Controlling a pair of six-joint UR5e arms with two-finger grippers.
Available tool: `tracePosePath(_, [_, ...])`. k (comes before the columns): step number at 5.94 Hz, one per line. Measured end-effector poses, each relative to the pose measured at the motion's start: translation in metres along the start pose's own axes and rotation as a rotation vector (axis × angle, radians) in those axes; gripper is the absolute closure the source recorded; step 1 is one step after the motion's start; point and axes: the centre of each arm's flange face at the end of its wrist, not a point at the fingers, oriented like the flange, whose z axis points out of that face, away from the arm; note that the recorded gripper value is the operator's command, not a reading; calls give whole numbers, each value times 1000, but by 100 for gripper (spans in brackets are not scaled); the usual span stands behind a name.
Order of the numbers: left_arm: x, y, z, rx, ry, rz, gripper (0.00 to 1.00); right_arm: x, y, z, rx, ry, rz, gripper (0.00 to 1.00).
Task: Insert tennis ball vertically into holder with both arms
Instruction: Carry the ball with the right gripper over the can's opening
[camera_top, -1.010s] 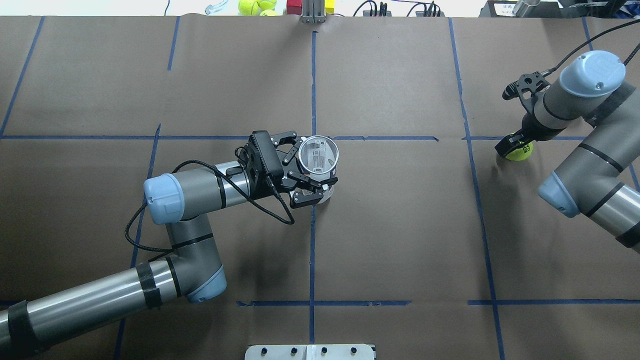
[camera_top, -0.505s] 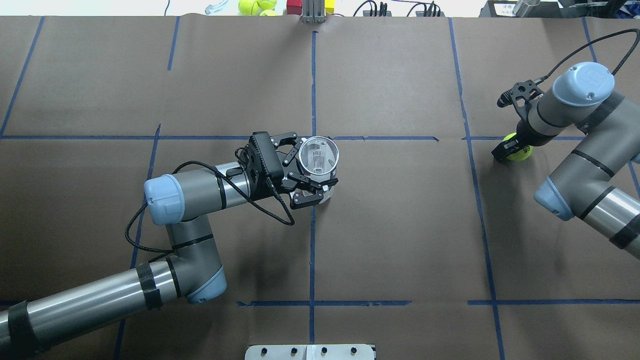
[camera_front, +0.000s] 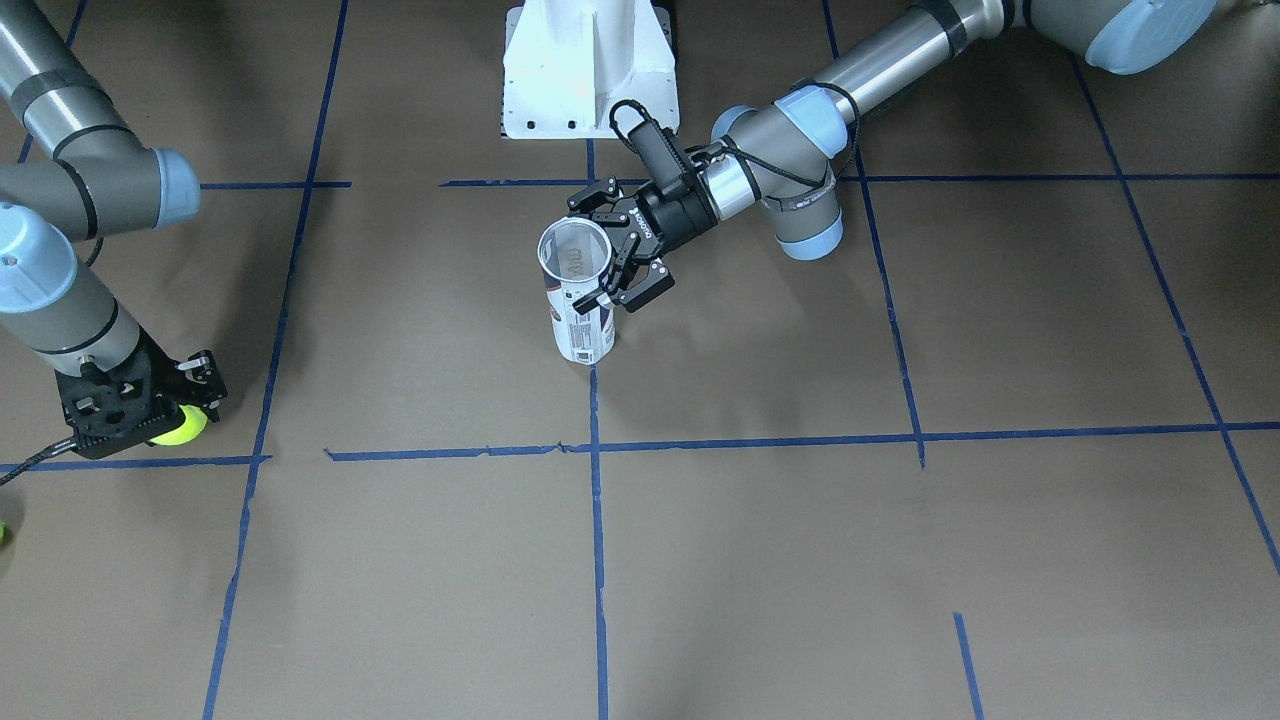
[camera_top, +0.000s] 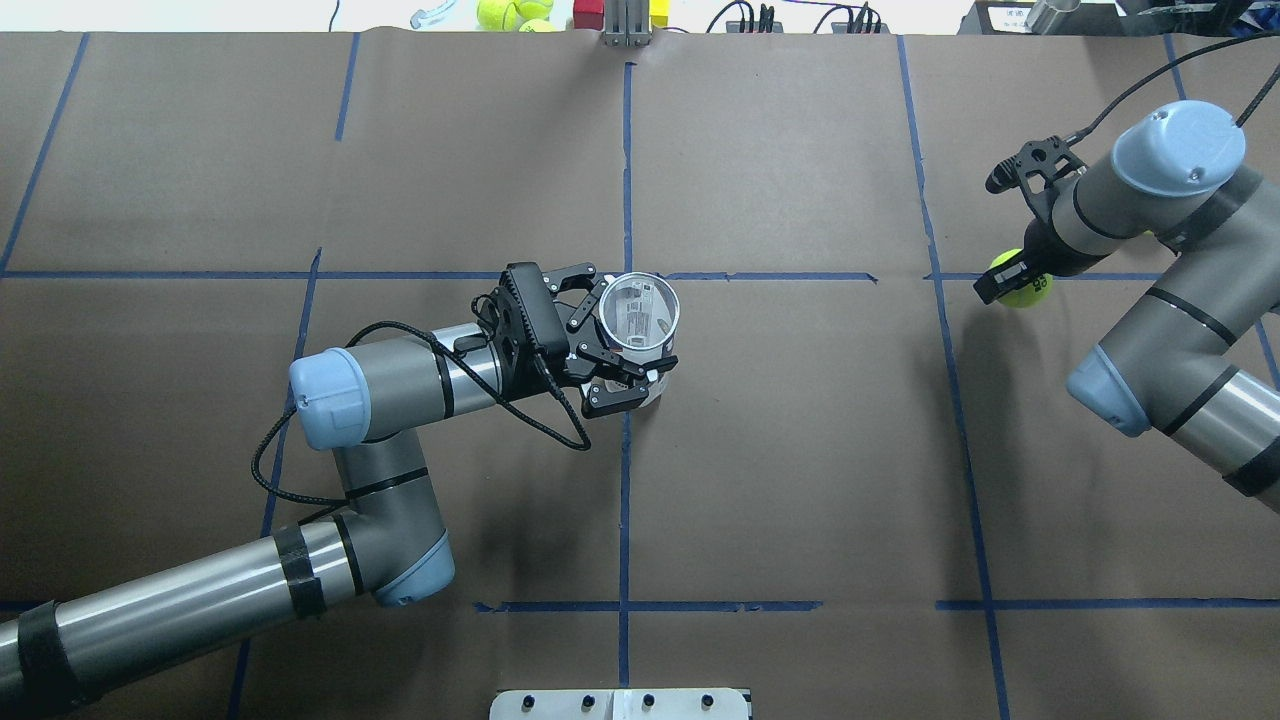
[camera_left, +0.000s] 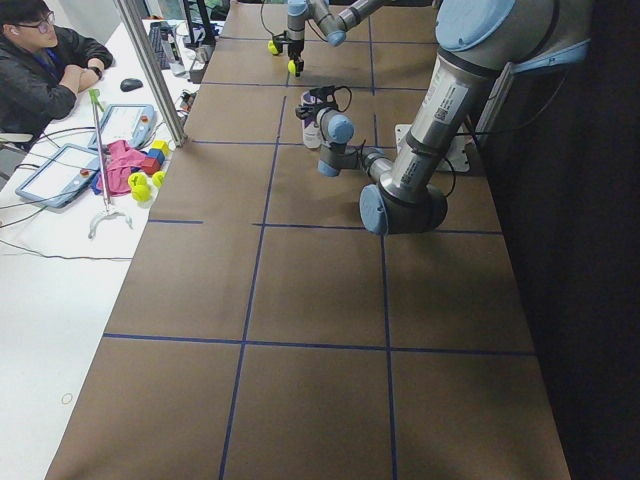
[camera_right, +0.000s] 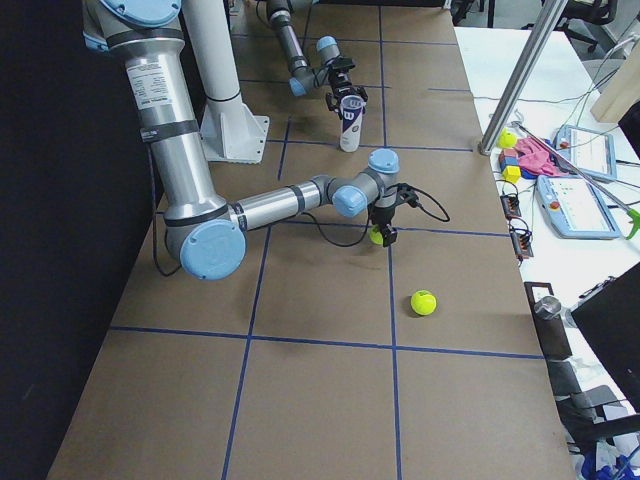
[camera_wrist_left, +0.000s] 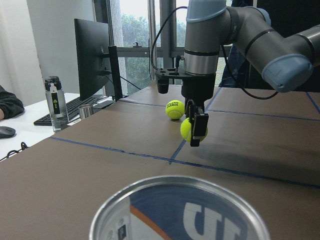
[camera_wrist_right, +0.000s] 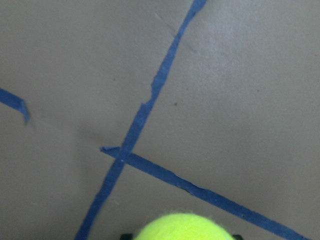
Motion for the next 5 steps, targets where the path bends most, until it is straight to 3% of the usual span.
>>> tracePosePath(3, [1, 0, 1, 0, 2, -1, 10, -87, -32, -107, 29, -34, 149, 97])
tracePosePath(5, [4, 0, 2, 1, 0, -3, 10, -179, -55, -162, 48, -110, 282, 97])
